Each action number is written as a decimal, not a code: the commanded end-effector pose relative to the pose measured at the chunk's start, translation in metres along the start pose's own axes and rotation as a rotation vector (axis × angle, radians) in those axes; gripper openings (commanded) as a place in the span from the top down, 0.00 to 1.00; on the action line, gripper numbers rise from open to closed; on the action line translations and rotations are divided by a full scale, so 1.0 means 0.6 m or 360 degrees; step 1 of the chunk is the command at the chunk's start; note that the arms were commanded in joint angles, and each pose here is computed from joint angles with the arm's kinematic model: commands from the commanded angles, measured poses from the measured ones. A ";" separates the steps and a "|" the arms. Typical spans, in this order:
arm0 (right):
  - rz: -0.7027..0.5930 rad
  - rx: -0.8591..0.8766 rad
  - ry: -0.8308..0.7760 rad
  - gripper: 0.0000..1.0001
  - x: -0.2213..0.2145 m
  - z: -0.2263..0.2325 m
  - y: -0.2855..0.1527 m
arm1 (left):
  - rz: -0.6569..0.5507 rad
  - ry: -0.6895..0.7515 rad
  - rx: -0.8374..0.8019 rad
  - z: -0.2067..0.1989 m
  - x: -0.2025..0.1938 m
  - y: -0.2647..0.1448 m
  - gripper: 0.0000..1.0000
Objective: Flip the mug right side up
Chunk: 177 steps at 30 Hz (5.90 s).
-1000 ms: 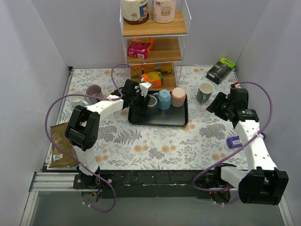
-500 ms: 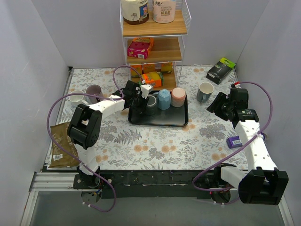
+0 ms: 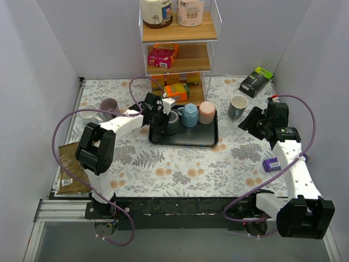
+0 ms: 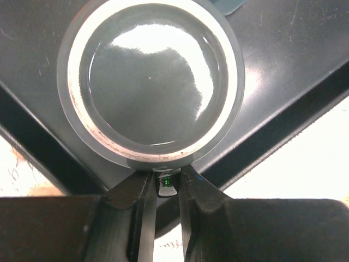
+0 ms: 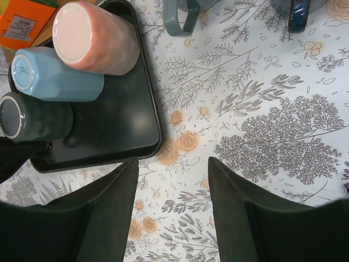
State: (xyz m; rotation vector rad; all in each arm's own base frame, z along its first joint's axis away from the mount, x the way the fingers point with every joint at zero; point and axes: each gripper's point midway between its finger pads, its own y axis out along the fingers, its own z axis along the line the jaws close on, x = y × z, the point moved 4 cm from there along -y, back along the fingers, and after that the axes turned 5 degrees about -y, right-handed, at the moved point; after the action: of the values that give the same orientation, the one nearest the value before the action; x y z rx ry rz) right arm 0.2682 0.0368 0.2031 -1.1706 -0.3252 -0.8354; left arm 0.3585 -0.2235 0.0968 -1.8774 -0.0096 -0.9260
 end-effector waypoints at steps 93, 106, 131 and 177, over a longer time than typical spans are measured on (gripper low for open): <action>-0.0523 0.1070 0.0089 0.99 0.061 0.330 -0.179 | -0.0979 -0.0918 -0.0761 -0.229 0.180 -0.336 0.02; -0.0438 -0.0384 -0.0012 0.99 0.004 0.043 -0.142 | -0.0873 -0.0901 -0.0621 -0.211 0.159 -0.298 0.02; -0.0323 -0.0936 0.0080 0.99 0.078 -0.200 0.040 | -0.0793 -0.0852 -0.0512 -0.196 0.139 -0.283 0.02; 0.0127 -0.0655 0.0284 0.32 0.010 -0.145 0.030 | -0.0702 -0.0744 -0.0292 -0.147 0.138 -0.190 0.02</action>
State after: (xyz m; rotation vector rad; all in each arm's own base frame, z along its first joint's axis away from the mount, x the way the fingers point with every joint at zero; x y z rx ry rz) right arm 0.2849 -0.0613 0.1433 -1.5904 0.0121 -0.9260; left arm 0.2990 -0.2655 0.2611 -2.3619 -0.6534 -0.6753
